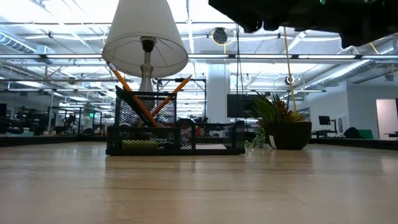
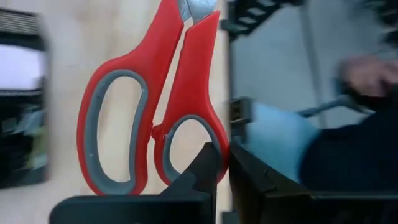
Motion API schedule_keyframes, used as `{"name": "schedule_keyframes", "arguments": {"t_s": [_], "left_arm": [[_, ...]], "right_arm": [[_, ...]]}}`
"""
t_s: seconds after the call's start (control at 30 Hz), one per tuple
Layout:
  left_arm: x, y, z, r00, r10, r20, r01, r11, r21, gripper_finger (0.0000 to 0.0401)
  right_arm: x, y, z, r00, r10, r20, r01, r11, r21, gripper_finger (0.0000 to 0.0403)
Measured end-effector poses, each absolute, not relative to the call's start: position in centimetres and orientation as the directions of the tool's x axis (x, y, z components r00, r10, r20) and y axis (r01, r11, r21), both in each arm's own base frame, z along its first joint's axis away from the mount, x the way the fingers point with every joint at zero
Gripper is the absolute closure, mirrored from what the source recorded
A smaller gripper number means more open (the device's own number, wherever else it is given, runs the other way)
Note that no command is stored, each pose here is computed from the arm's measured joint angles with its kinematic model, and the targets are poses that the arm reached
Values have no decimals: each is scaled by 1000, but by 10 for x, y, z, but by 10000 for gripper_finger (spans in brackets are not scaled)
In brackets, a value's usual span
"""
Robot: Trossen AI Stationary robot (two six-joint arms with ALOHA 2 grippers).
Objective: Pick and place office supplies into organizer
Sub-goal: Put the orange scissor into the black desk organizer
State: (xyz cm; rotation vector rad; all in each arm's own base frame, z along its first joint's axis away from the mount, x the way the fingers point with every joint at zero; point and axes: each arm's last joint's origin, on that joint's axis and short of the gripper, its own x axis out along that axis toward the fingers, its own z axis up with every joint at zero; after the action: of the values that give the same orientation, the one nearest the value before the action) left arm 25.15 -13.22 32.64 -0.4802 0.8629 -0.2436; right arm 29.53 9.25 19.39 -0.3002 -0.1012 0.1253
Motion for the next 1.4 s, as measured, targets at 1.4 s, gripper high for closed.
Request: {"name": "schedule_keyframes", "arguments": {"t_s": [1.4], "left_arm": [[259, -130, 334, 615, -530, -584, 88, 782, -617, 371]], "right_arm": [[314, 127, 264, 858, 436, 270, -286, 844, -455, 236]]}}
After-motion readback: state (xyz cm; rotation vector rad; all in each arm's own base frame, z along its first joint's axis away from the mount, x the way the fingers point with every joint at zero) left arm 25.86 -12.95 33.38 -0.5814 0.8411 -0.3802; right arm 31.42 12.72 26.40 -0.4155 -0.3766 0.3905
